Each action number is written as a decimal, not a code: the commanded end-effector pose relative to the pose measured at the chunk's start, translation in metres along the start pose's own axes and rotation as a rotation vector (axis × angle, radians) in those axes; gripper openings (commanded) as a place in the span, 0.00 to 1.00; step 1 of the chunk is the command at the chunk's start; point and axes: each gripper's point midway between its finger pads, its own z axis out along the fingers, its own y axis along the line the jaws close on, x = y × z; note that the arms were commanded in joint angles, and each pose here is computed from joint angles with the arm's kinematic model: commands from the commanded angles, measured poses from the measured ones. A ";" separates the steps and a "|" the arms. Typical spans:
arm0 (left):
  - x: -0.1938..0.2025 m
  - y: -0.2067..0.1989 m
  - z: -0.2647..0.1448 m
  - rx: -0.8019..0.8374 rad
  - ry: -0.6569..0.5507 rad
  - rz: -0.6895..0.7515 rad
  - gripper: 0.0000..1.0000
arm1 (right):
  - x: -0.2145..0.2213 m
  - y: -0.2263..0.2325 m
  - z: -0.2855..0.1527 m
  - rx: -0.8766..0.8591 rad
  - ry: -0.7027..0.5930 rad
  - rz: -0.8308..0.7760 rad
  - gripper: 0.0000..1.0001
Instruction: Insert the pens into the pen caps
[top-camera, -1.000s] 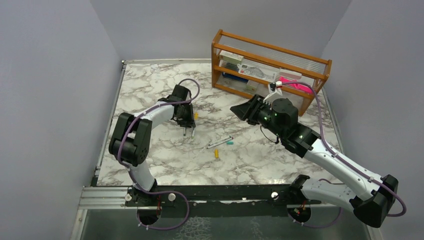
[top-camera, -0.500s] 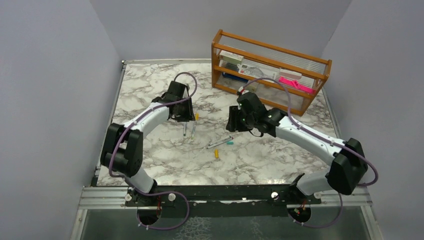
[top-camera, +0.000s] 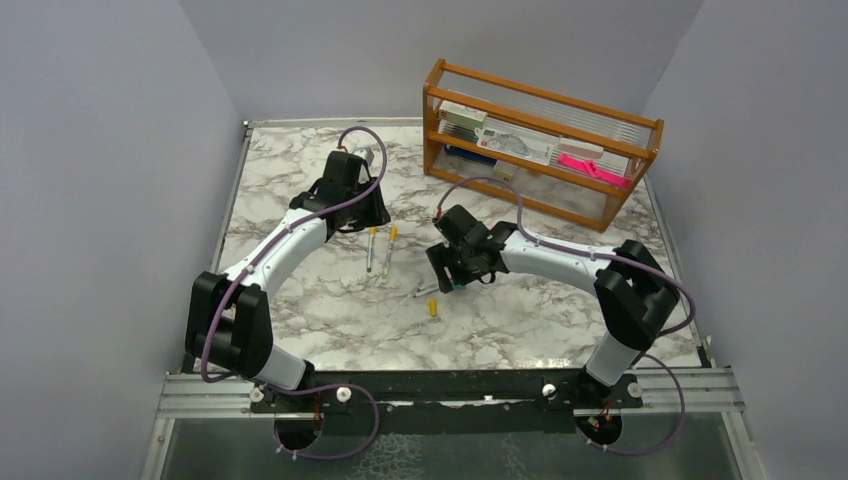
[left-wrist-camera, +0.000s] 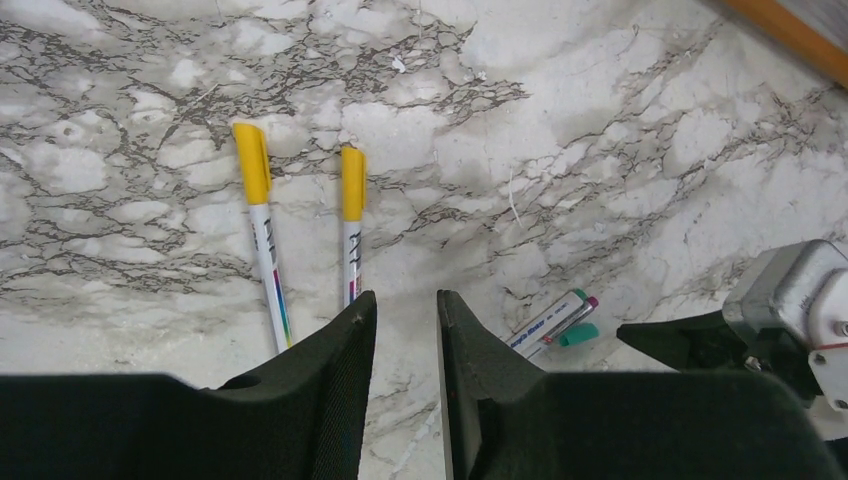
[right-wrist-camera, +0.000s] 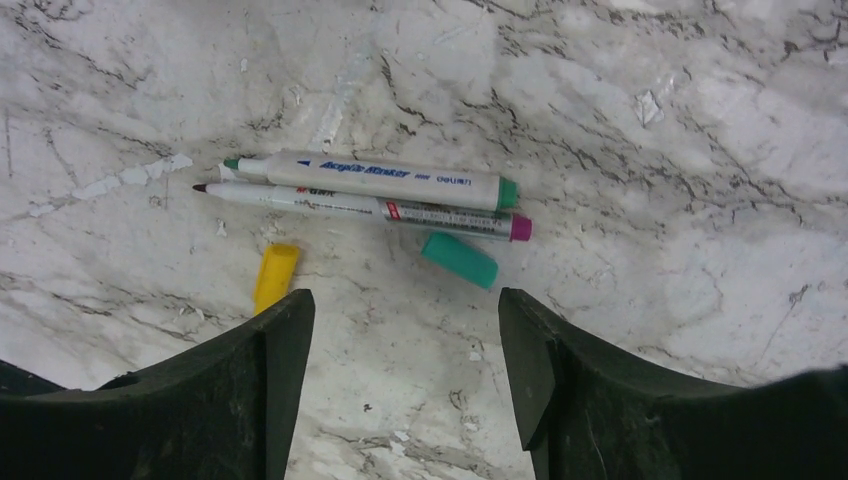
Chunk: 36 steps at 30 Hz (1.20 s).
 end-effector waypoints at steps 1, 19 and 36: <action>-0.001 -0.001 -0.004 0.009 -0.014 0.020 0.28 | -0.011 -0.001 0.008 0.031 -0.001 -0.088 0.73; 0.004 0.002 0.001 0.004 0.005 0.021 0.25 | -0.002 -0.014 0.041 0.087 0.031 -0.222 0.81; 0.010 0.003 0.006 0.011 0.021 0.016 0.25 | 0.014 -0.006 0.036 0.097 0.055 -0.223 0.51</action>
